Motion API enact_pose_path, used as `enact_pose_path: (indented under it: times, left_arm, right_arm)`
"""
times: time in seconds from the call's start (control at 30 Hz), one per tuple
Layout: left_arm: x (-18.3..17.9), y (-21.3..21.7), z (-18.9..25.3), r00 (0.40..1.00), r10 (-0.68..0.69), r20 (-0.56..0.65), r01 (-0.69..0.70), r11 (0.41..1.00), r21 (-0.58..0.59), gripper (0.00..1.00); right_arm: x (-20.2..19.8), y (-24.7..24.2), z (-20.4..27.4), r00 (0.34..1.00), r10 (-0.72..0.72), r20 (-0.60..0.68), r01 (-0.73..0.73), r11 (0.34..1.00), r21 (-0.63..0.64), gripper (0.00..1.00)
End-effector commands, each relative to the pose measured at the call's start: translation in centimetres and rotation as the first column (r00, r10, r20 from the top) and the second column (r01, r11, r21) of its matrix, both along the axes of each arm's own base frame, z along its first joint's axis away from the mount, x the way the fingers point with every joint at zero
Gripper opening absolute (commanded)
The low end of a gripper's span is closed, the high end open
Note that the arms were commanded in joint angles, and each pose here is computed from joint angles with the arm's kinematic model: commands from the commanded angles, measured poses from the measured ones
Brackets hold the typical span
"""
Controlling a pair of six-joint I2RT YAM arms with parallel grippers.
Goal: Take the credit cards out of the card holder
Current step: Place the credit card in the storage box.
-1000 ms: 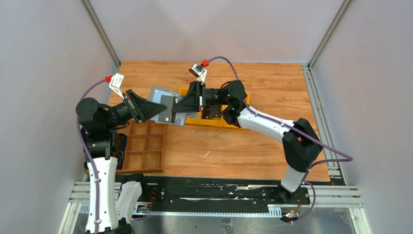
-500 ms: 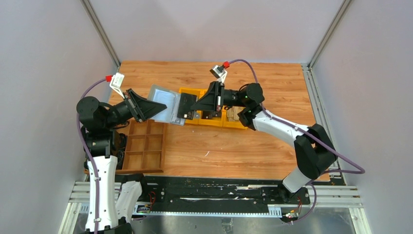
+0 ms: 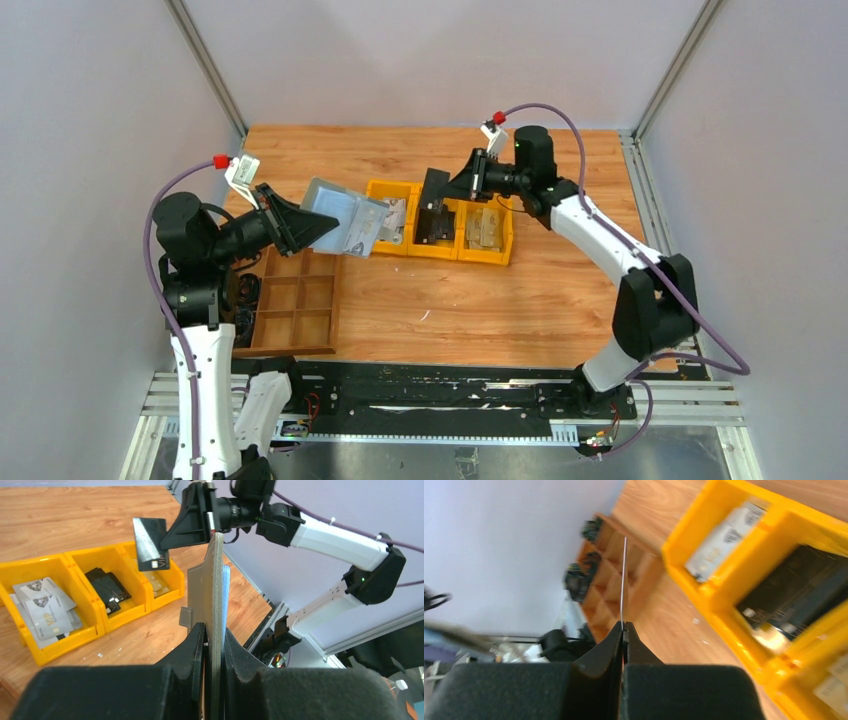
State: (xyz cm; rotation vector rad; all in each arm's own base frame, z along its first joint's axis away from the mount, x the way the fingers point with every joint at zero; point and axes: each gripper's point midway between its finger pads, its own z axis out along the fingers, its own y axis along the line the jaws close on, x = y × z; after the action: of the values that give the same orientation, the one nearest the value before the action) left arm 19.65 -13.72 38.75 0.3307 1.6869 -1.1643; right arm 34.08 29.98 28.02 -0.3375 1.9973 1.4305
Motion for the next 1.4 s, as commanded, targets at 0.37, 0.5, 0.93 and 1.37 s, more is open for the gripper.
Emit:
enact_pose_path:
  times: [0.37,0.5,0.93,1.37]
  left_arm:
    - [-0.7,0.1,-1.8,1.000,-0.016,0.007,0.016,0.997,0.082,0.00]
    - [-1.1,0.0,-1.6,0.999,-0.025,0.026,0.023,0.996,0.089,0.00]
    - [-1.6,0.4,-2.0,0.997,-0.012,0.078,-0.001,0.985,0.170,0.00]
    - [-1.9,0.8,-3.6,0.963,-0.105,0.249,0.017,0.943,0.332,0.00]
  right_arm:
    - [4.5,0.9,-16.0,0.985,-0.085,-0.151,0.004,0.883,-0.469,0.00]
    - [5.0,1.2,-17.5,0.982,-0.107,-0.155,0.015,0.863,-0.504,0.03]
    - [6.9,0.0,-16.1,0.980,-0.192,-0.046,0.127,0.791,-0.599,0.31]
    - [-9.3,6.5,9.6,0.748,0.506,0.430,-0.534,0.843,-0.065,0.77]
